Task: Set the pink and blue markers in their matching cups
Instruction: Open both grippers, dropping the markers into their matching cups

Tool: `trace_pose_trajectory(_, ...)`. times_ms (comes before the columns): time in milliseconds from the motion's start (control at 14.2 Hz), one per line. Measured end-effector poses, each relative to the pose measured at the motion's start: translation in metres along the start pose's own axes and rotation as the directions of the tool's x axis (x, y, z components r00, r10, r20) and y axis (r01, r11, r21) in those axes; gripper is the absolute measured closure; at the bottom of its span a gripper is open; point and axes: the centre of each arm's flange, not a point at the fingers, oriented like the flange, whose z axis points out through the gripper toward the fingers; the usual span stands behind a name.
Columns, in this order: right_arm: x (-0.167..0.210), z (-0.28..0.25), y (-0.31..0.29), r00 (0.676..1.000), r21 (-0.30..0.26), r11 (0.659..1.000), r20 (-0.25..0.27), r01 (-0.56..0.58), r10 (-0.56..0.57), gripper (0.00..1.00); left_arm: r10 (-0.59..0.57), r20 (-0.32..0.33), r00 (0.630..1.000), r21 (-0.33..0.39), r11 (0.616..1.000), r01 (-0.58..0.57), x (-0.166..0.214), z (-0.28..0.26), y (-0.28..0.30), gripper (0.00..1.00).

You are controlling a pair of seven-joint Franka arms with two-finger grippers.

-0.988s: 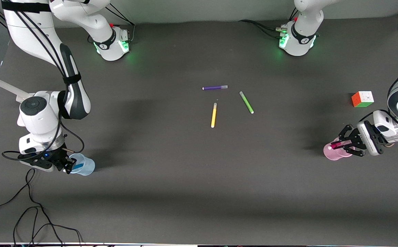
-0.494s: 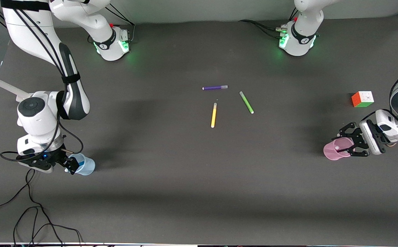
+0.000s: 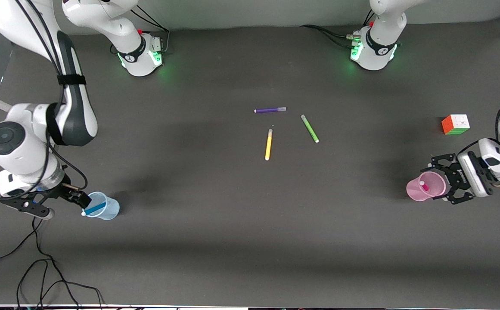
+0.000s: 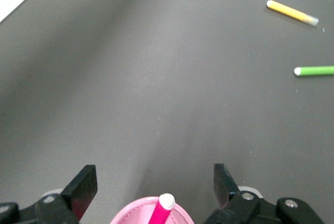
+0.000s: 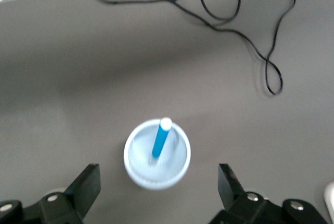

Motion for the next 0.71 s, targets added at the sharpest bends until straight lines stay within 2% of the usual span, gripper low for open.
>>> trace_pose_trajectory(141, 0.001, -0.032, -0.009, 0.999, 0.019, 1.0, 0.044, 0.016, -0.017, 0.0, -0.107, -0.011, 0.994, 0.004, 0.994, 0.108, 0.016, -0.016, -0.001, 0.0)
trace_pose_trajectory(353, -0.002, -0.076, -0.003, 0.994, 0.09, 0.994, 0.086, 0.065, -0.073, 0.0, -0.265, -0.023, 0.964, 0.043, 0.963, 0.266, 0.055, -0.048, 0.004, 0.0)
trace_pose_trajectory(494, -0.012, -0.103, 0.01, 0.981, 0.127, 0.983, 0.125, 0.133, -0.149, 0.0, -0.37, -0.008, 0.929, 0.065, 0.927, 0.369, 0.088, -0.063, 0.013, 0.0)
trace_pose_trajectory(706, -0.026, -0.144, 0.027, 0.971, 0.197, 0.968, 0.153, 0.153, -0.185, 0.0, -0.522, 0.06, 0.851, 0.115, 0.85, 0.514, 0.137, -0.078, 0.034, 0.0)
